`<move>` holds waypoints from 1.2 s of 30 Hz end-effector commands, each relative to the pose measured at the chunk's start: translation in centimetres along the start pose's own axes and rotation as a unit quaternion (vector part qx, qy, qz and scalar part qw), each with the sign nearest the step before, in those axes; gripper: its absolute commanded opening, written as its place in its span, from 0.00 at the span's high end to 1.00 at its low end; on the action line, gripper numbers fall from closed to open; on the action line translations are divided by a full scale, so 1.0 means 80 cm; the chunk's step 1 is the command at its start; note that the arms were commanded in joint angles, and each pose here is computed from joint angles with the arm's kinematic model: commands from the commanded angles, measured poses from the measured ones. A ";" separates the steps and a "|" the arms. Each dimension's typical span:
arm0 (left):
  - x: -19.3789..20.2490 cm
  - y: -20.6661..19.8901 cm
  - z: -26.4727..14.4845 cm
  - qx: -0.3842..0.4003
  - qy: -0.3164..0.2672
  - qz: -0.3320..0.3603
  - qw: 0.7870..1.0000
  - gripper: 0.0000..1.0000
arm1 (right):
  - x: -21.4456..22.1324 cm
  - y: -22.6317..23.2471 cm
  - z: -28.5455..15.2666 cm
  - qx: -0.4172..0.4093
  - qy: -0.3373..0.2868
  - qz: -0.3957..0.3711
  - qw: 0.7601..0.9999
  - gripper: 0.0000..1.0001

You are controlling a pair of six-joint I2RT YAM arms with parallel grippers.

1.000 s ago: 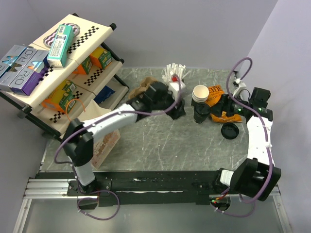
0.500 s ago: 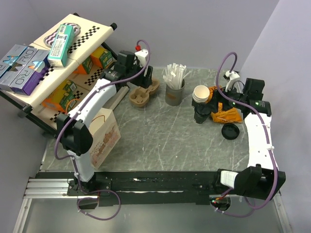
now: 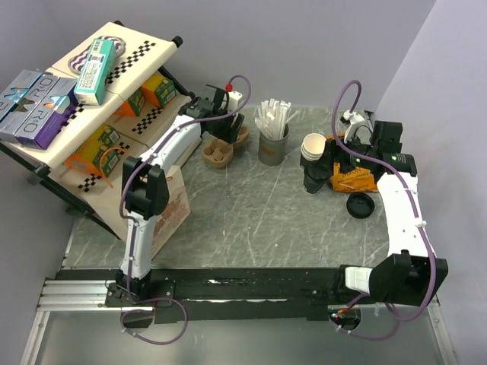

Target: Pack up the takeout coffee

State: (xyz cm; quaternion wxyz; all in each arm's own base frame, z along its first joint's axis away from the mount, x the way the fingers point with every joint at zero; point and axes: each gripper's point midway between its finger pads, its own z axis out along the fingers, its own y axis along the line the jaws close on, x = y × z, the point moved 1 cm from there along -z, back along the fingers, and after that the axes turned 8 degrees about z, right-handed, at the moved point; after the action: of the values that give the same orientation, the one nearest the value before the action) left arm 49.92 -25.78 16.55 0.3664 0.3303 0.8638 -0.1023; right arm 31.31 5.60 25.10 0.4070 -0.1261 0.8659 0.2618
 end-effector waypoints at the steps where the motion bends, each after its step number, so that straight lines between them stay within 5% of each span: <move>1: -0.058 0.003 -0.059 -0.013 -0.075 0.029 0.997 0.26 | -0.020 0.011 -0.009 -0.006 -0.023 -0.018 1.000 0.12; 6: -0.113 -0.046 -0.152 0.058 -0.186 0.052 0.979 0.24 | -0.019 0.030 -0.006 -0.043 -0.024 -0.034 0.998 0.12; 11: -0.169 -0.062 -0.283 0.035 -0.303 0.063 0.950 0.22 | -0.041 0.093 -0.001 -0.143 -0.035 -0.118 0.982 0.15; 22: -0.157 0.009 -0.491 -0.159 -0.416 0.040 0.894 0.12 | -0.073 0.334 0.059 -0.398 -0.036 -0.377 0.835 0.18; 29: -0.136 0.036 -0.540 -0.200 -0.435 0.012 0.878 0.10 | -0.059 0.452 0.102 -0.474 -0.066 -0.456 0.750 0.15; 36: -0.115 0.044 -0.550 -0.201 -0.435 0.000 0.878 0.11 | -0.059 0.511 0.150 -0.512 -0.079 -0.456 0.723 0.14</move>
State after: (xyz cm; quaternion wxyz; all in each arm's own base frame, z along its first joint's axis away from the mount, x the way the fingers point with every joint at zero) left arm 33.57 -10.09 53.48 0.7505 0.1824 0.6332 -0.0508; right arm 23.77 43.89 33.94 0.3753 -0.6642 0.4623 0.4521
